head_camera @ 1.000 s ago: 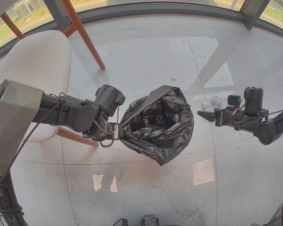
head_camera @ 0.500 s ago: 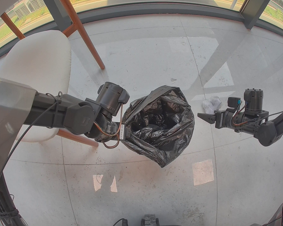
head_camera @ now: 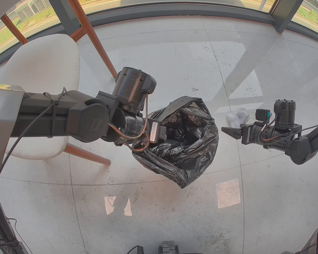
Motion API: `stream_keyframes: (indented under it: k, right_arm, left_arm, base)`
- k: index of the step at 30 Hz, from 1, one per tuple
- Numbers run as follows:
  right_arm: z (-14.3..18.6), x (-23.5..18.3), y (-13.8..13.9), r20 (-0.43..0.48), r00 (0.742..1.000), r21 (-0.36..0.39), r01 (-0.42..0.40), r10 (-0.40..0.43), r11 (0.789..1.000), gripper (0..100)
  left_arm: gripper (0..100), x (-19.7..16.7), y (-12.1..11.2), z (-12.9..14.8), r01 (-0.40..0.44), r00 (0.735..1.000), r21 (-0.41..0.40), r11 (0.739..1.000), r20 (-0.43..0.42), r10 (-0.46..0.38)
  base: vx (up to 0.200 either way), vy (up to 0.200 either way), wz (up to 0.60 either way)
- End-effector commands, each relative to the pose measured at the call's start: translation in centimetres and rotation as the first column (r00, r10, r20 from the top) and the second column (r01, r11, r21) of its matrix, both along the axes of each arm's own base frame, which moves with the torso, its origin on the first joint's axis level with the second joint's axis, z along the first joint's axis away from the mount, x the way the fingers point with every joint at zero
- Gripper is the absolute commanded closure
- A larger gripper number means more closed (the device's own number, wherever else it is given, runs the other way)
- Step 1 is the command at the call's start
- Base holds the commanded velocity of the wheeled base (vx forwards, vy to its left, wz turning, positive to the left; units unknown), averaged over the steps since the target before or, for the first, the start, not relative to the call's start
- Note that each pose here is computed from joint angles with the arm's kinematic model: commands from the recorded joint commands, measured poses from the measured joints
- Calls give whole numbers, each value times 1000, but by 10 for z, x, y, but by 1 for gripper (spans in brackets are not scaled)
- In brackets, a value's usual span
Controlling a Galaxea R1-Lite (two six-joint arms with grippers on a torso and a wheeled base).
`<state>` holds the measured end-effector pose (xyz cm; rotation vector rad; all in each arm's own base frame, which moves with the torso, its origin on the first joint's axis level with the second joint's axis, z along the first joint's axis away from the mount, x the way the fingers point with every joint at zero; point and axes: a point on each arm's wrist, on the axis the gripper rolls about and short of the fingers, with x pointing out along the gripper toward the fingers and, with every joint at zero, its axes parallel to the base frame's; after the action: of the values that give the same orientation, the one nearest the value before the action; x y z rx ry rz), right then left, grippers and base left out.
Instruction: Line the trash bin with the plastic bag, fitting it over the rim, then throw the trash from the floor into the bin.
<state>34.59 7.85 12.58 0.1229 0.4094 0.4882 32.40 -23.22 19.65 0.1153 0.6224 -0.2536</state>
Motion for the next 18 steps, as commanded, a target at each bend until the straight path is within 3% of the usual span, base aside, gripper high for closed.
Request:
stream_keyframes:
  k: [1, 17, 18]
  right_arm:
    - [2, -1, 0, 6, 1000, 1, -2, 2, 1000, 0]
    - [6, -2, 4, 18, 1000, 4, -14, 14, 1000, 0]
    - [6, -2, 4, 19, 1000, 3, -15, 15, 1000, 0]
  left_arm:
    - [0, 14, -17, -6, 31, 999, 1, 1000, 40, -31]
    - [0, 44, -37, -23, 48, 995, 7, 999, 86, -48]
    - [100, 45, -38, -26, 49, 995, 12, 999, 81, -50]
  base:
    - [0, 0, 0]
    - [0, 0, 0]
    - [0, 0, 0]
